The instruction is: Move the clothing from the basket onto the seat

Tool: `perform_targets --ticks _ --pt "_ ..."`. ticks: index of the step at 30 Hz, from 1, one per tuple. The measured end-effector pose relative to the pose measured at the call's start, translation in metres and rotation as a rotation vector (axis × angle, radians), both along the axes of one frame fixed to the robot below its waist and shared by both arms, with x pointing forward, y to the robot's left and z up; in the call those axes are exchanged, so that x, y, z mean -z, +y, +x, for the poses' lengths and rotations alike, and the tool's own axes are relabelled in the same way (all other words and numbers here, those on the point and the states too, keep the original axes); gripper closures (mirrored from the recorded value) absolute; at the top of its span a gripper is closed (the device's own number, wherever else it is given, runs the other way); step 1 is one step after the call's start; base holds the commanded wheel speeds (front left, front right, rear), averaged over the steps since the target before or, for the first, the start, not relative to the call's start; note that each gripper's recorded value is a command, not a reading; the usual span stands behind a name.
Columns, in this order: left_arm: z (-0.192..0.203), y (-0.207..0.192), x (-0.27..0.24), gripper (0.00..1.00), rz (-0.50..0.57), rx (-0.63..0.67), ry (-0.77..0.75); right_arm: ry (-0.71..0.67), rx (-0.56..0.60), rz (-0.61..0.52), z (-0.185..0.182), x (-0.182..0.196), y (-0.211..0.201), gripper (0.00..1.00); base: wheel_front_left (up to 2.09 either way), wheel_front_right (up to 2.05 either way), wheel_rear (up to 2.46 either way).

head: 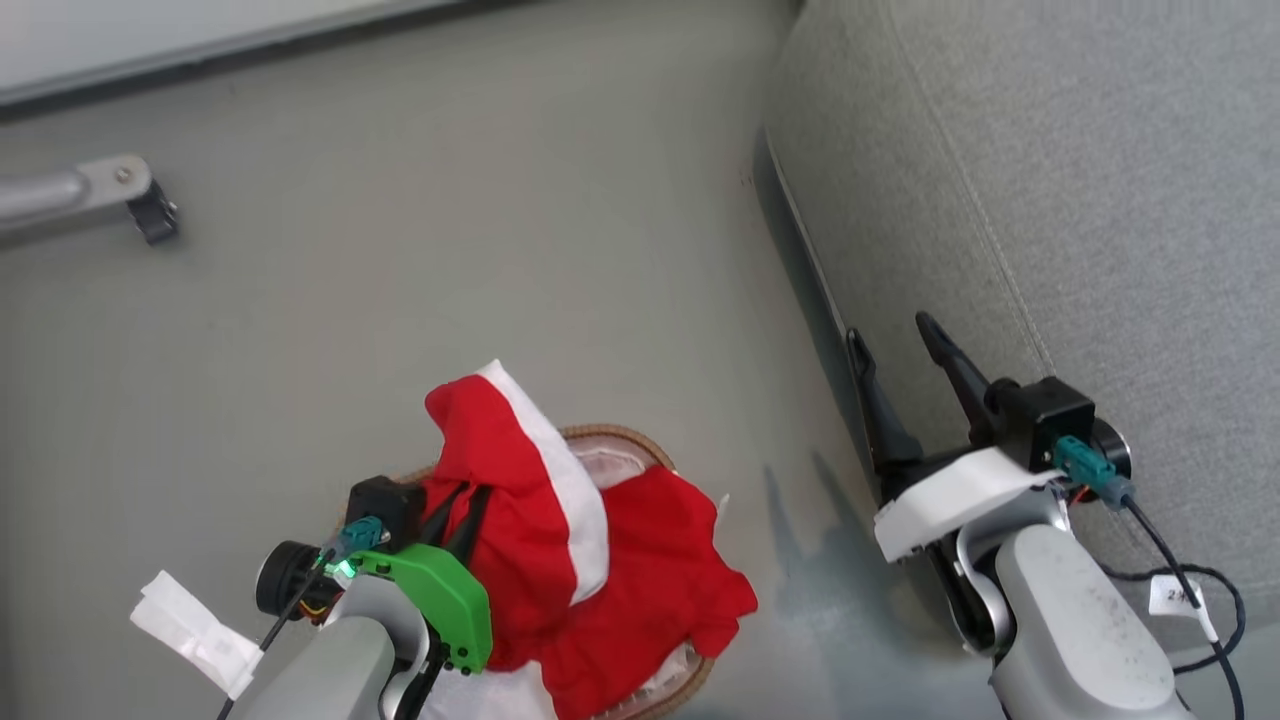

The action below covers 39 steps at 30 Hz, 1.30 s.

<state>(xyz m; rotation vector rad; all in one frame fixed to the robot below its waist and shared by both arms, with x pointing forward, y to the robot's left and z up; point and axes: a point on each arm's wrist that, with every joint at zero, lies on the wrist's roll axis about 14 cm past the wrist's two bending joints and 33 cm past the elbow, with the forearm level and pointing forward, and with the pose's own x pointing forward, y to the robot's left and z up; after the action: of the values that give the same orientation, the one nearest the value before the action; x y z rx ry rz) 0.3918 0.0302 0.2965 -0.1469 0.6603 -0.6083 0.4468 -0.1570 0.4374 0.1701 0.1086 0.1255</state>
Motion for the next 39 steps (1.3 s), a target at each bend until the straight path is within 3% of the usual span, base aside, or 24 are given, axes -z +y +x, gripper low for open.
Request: perform_targets --ticks 13,18,23,30,39 --pt "0.035 0.011 -0.154 1.0 -0.186 -0.178 -0.434 -0.078 -0.03 0.042 -0.038 -0.039 0.016 0.0 0.0 0.0 0.0" --pt "0.028 -0.004 -0.214 1.0 -0.293 -0.174 -0.575 -0.114 -0.057 0.044 -0.05 -0.053 0.026 0.0 0.0 0.0 0.0" --pt "0.019 -0.008 -0.246 1.0 -0.333 -0.165 -0.659 -0.162 -0.103 0.041 -0.057 -0.069 0.04 0.0 0.0 0.0 0.0" --pt "0.009 -0.009 -0.248 1.0 -0.333 -0.157 -0.667 -0.286 -0.298 0.024 -0.059 -0.109 0.102 0.0 0.0 0.0 0.0" --pt "-0.001 -0.015 -0.24 1.0 -0.329 -0.14 -0.64 -0.392 -0.605 -0.135 -0.072 -0.131 0.181 0.0 0.0 0.0 0.0"
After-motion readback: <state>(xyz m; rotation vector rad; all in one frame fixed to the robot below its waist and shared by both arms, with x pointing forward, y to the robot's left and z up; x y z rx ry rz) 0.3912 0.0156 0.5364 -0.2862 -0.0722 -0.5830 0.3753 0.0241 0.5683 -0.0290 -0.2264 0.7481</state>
